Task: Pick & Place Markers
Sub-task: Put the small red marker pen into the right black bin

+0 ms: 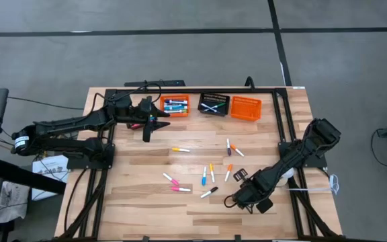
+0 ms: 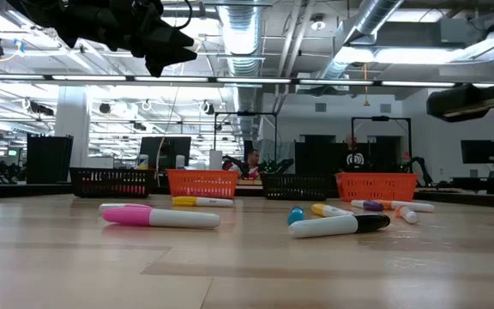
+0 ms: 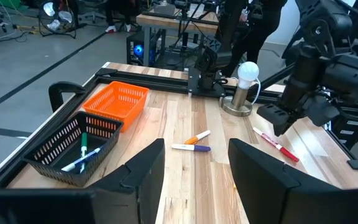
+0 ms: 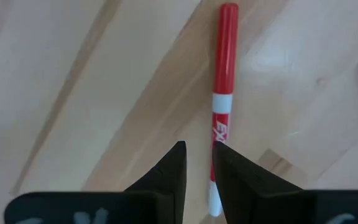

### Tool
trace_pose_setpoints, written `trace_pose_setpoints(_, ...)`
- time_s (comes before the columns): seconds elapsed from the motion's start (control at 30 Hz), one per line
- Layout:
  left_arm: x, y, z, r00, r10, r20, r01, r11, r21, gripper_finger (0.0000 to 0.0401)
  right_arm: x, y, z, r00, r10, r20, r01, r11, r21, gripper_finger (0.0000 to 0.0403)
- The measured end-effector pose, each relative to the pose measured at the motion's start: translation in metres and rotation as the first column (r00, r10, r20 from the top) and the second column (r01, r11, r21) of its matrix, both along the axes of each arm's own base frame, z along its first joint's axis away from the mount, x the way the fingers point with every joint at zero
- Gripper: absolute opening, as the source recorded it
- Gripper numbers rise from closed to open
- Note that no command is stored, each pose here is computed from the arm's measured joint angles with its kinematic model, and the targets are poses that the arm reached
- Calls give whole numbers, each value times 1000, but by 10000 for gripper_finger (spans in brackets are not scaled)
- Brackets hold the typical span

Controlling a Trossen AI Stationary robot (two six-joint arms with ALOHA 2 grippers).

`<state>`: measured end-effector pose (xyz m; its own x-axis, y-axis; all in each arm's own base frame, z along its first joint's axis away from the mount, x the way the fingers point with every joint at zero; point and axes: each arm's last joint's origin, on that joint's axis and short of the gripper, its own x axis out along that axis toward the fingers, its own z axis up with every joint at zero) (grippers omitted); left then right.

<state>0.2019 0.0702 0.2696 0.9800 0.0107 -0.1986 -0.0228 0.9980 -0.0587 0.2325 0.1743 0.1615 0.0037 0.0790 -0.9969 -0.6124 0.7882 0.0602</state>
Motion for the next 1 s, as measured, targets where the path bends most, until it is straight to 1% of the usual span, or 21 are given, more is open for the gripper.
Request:
trace_pose_setpoints(0.3, 0, 0, 0, 1000, 0, 0, 0, 1000, 0, 177, -1, -5, -10, 1000, -5, 14, 5, 1000, -1, 68)
trace_pose_setpoints(0.47, 0, 0, 0, 1000, 0, 0, 0, 1000, 0, 177, 1, -7, -11, 1000, -4, 30, 4, 1000, 0, 79)
trace_pose_setpoints(0.6, 0, 0, 0, 1000, 0, 0, 0, 1000, 0, 177, 3, -9, -11, 998, -14, 59, 16, 999, -27, 87)
trace_pose_setpoints(0.77, 0, 0, 0, 1000, 0, 0, 0, 1000, 0, 177, 5, -12, -11, 998, -11, 58, 12, 1000, -22, 94)
trace_pose_setpoints(1.0, 0, 0, 0, 1000, 10, 0, -10, 999, -48, 177, 6, -9, -11, 998, 4, 60, -4, 1000, 5, 101)
